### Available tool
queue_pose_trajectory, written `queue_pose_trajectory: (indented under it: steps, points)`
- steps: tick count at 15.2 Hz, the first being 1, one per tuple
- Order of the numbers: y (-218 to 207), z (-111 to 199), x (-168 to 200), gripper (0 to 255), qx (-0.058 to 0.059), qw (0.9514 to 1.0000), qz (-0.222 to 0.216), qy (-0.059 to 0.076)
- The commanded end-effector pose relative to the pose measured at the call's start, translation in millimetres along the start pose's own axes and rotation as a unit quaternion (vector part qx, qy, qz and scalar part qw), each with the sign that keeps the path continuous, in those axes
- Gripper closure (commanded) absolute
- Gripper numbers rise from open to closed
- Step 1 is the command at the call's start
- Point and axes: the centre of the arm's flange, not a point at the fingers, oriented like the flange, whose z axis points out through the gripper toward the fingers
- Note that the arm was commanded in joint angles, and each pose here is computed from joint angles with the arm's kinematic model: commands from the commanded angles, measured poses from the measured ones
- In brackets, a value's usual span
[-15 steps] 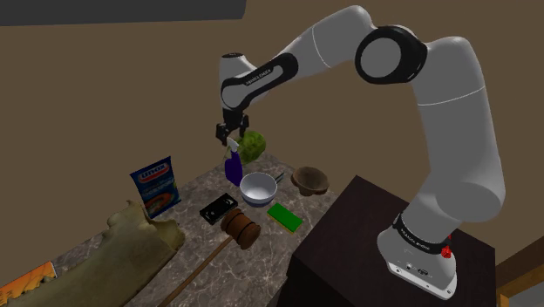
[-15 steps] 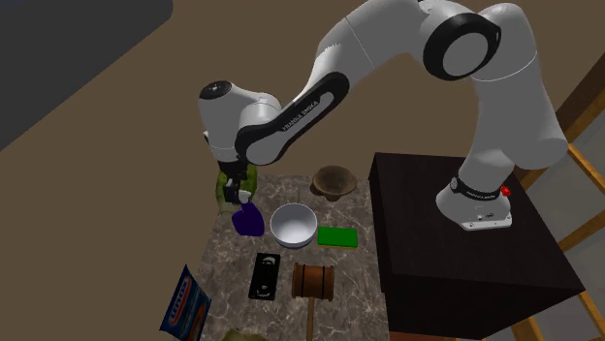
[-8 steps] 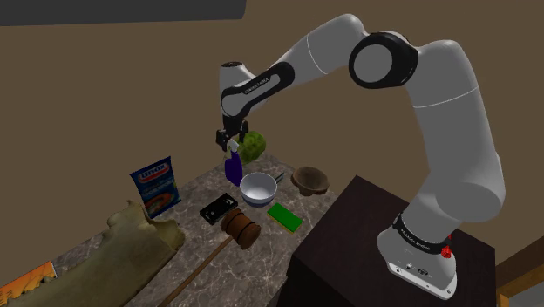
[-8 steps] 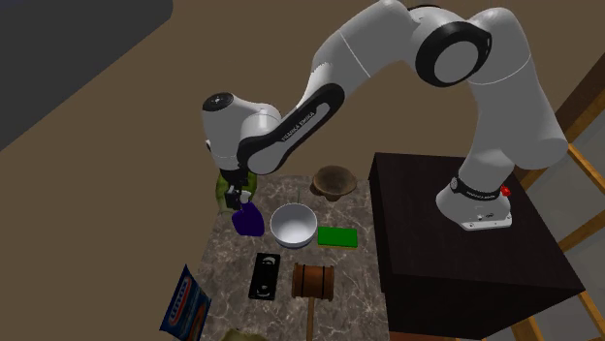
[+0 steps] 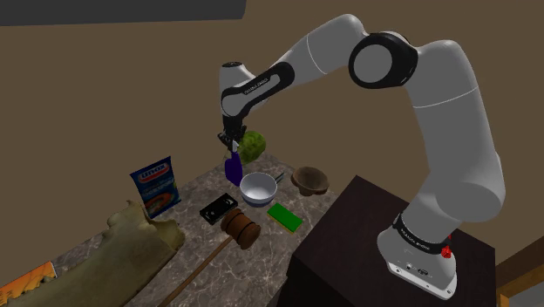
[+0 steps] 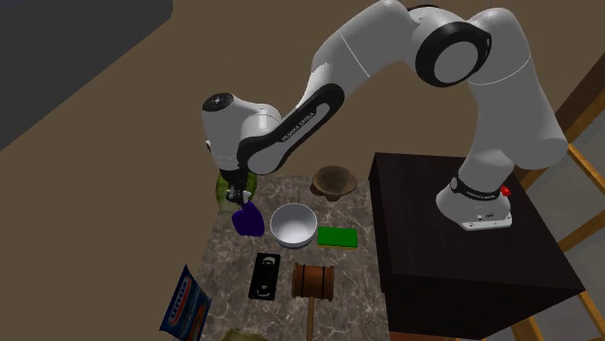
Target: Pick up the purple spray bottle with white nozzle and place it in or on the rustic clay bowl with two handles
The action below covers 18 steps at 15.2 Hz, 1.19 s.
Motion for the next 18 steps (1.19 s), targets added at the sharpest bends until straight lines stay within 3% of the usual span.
queue_pose_trajectory:
  steps: [1,7,18]
  points:
    - [0,0,0,255,0.000,1.0000,0.000,0.000]
    - [0,0,0,255,0.000,1.0000,0.000,0.000]
    - [1,-58,1,255,0.000,1.0000,0.000,0.000]
